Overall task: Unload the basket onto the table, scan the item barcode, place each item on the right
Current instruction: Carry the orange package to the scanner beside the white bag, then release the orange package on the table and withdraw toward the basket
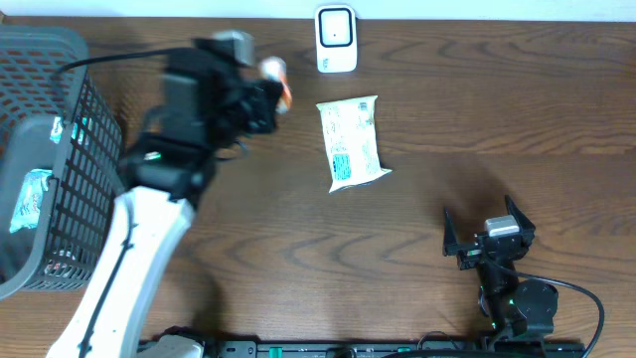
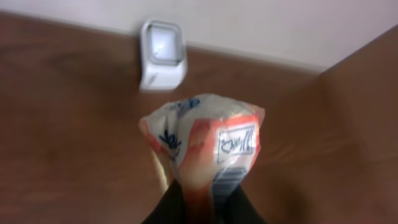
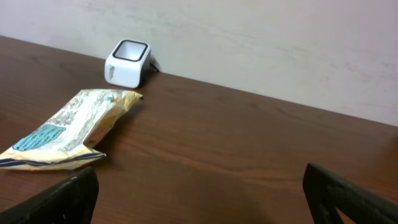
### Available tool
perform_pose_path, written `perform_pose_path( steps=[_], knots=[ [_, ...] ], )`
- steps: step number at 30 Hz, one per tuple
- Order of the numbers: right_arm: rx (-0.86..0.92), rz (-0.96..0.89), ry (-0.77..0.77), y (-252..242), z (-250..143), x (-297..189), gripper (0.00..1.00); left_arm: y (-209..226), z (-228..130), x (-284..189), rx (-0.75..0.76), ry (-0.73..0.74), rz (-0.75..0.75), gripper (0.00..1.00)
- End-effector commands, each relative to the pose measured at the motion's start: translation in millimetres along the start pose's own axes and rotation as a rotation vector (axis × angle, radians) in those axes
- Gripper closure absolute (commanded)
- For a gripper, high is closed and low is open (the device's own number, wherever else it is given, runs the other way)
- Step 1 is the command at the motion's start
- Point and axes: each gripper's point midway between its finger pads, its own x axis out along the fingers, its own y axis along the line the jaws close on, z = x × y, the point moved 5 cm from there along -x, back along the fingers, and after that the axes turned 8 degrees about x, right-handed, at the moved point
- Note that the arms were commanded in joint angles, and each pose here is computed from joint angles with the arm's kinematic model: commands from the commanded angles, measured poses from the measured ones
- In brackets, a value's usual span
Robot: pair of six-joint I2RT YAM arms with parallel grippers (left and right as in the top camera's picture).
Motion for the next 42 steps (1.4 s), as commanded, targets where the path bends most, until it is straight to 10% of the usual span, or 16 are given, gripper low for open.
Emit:
perform_pose_path(
  steps=[1,21,27,42],
  knots=[
    [-0.003,0.008,-0.001,1.7,-0.2,-0.2,0.01,13.9,-10.5,19.3,0.150,0.028,0.265,0.93],
    [-0.003,0.008,-0.001,1.7,-0.2,-0.2,0.01,52.5,-123.0,153.1,0.234,0.408,0.456,0.88],
    [-0.003,0.008,-0.001,1.7,-0.2,-0.2,0.01,46.8,-124.6,156.2,0.220,0.412,0.405,0.64],
    [-0.003,0.008,-0.001,1.7,-0.2,-0.2,0.01,25.8,-66.5,123.9,0.213,0.231,0.367,0.57]
  ],
)
